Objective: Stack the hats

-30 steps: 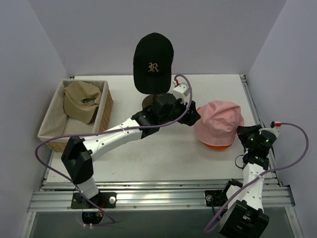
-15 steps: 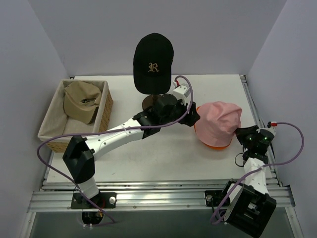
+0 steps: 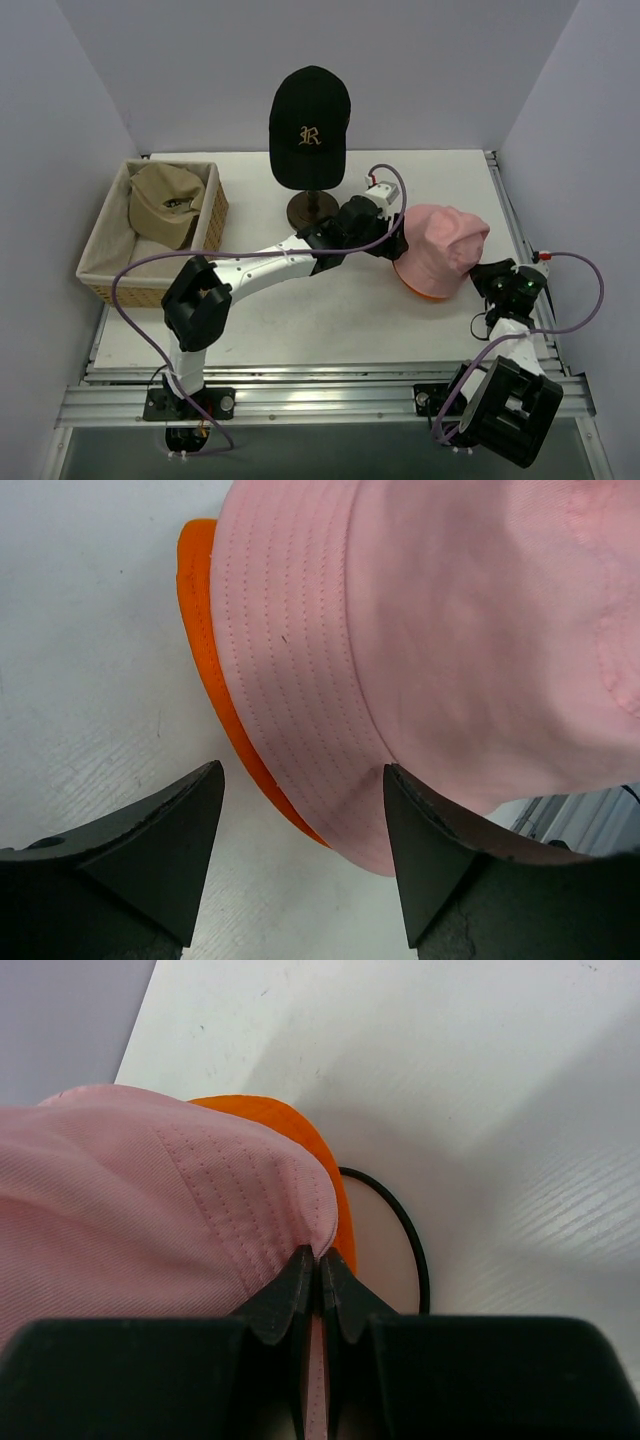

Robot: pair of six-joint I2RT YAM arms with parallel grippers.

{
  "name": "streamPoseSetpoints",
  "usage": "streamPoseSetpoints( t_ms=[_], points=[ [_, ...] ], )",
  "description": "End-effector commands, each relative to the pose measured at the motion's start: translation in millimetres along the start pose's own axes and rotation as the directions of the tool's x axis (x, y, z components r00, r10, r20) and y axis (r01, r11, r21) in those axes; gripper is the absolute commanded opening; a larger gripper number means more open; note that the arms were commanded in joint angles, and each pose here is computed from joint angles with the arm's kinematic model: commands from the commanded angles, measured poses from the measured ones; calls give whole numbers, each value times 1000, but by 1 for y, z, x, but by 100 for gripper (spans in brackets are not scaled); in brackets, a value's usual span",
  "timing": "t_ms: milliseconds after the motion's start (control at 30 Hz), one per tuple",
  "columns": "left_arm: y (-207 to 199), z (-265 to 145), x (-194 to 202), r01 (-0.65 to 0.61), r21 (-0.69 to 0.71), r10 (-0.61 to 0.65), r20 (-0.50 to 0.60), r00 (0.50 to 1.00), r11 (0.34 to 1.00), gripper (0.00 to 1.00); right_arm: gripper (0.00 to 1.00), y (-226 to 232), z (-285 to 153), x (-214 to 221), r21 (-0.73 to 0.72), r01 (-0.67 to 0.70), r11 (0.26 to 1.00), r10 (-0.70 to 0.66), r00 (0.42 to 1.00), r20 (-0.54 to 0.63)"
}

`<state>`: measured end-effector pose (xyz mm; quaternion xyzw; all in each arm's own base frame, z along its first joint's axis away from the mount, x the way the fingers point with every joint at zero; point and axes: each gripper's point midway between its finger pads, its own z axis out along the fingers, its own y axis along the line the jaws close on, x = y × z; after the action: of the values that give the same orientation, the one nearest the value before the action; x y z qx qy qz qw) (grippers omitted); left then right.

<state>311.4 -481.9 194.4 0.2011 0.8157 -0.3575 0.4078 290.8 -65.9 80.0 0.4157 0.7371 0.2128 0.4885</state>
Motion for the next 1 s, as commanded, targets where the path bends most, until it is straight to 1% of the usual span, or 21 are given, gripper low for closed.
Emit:
streamPoseSetpoints(
  t_ms=[0,200,267,300,333,367,467,633,667,700,767,800,867,900,933,967],
  points=[
    [-9,8,-22,19,30,-21,61,998,999,73,0,1,-3,-7,-7,46,999,-46,998,40],
    [6,26,-12,44,-5,-43,43,998,999,71,0,5,-4,-11,-20,59,998,-58,997,53],
    [14,32,-5,56,-17,-55,27,998,998,69,0,6,-4,-12,-21,61,998,-60,997,52],
    [14,35,-9,62,-7,-61,50,997,998,66,0,7,-4,-13,-24,62,998,-60,997,53],
    [19,38,-6,69,-15,-68,46,997,998,62,0,7,-4,-13,-25,63,998,-62,997,53],
    [22,40,-6,83,-19,-82,47,996,996,61,0,8,-4,-14,-26,64,998,-63,997,54],
    [33,45,-1,101,-38,-99,43,994,994,59,0,7,-3,-15,-22,69,997,-68,996,59],
    [38,46,2,100,-35,-98,45,994,994,59,0,6,0,-13,-23,77,997,-76,996,41],
    [35,43,-3,101,-19,-100,67,993,995,59,0,9,-2,-16,-32,86,996,-84,995,51],
    [29,34,-14,99,4,-99,95,991,995,60,0,10,-2,-17,-30,85,996,-84,995,51],
    [23,25,-12,102,44,-106,100,989,994,63,0,13,-5,-20,-29,92,995,-90,994,63],
    [16,15,-22,100,64,-108,123,986,993,68,0,15,-6,-22,-32,100,995,-97,993,68],
    [15,5,-24,102,82,-113,141,983,991,72,0,14,-5,-25,-18,107,994,-106,992,71],
    [16,-2,-35,105,105,-121,168,978,989,76,0,15,-5,-28,-17,124,992,-122,990,73],
    [5,-8,-43,105,188,-141,190,972,977,78,0,14,-4,-30,-12,126,992,-125,989,74],
    [7,-9,-36,118,213,-157,176,972,970,80,0,13,-2,-28,-20,128,992,-127,990,59]
  ],
)
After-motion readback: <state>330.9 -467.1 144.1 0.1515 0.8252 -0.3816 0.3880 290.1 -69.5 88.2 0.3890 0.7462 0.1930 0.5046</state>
